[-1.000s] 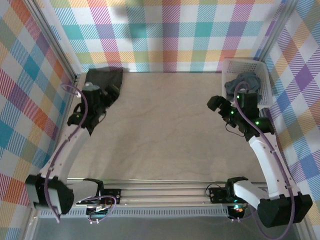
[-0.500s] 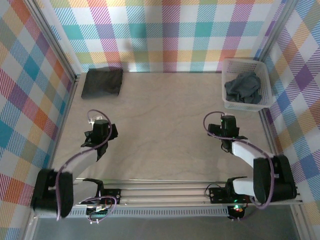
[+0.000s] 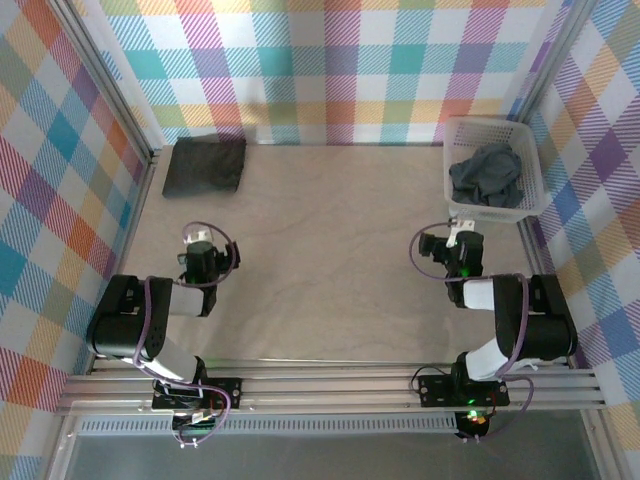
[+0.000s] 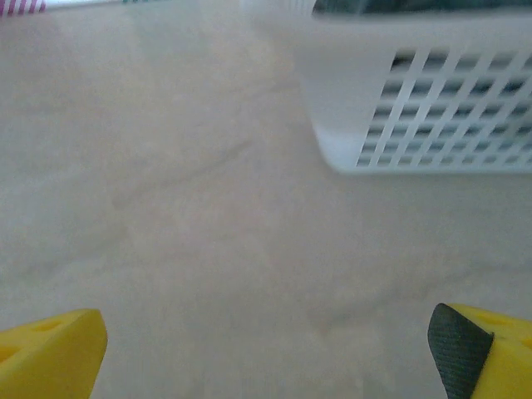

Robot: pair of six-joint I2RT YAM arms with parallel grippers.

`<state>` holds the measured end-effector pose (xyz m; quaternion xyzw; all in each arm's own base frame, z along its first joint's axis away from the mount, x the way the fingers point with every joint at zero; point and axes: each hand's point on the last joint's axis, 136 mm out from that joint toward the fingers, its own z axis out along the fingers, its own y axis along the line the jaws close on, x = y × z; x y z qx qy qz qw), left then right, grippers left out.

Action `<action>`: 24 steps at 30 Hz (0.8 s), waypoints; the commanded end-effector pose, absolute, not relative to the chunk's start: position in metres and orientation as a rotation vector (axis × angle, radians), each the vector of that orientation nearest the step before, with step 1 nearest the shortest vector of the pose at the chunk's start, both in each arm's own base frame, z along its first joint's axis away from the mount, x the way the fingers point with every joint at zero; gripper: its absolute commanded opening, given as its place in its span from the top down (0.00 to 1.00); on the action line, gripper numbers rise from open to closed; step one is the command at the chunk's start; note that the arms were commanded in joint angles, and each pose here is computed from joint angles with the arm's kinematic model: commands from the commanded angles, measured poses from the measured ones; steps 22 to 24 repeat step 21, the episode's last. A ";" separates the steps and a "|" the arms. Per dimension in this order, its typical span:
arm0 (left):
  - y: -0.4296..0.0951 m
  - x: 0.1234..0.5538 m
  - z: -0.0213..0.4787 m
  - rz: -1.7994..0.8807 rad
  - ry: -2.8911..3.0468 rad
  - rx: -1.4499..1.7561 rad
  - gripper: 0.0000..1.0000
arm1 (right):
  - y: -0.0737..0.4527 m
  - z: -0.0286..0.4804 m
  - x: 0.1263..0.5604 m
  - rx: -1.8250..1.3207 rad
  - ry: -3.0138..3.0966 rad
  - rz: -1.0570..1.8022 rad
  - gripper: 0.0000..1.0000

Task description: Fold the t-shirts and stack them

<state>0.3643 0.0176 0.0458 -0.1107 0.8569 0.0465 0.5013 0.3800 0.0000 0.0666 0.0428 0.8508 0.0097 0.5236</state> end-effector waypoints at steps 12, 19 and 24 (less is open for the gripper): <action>0.010 0.393 0.083 0.109 1.948 -0.219 0.00 | 0.006 0.092 0.396 0.062 1.931 0.038 0.00; 0.009 0.393 0.082 0.109 1.950 -0.218 0.00 | 0.017 0.092 0.398 -0.007 1.944 0.094 0.00; 0.010 0.393 0.082 0.109 1.949 -0.218 0.00 | 0.017 0.091 0.397 -0.007 1.943 0.092 0.00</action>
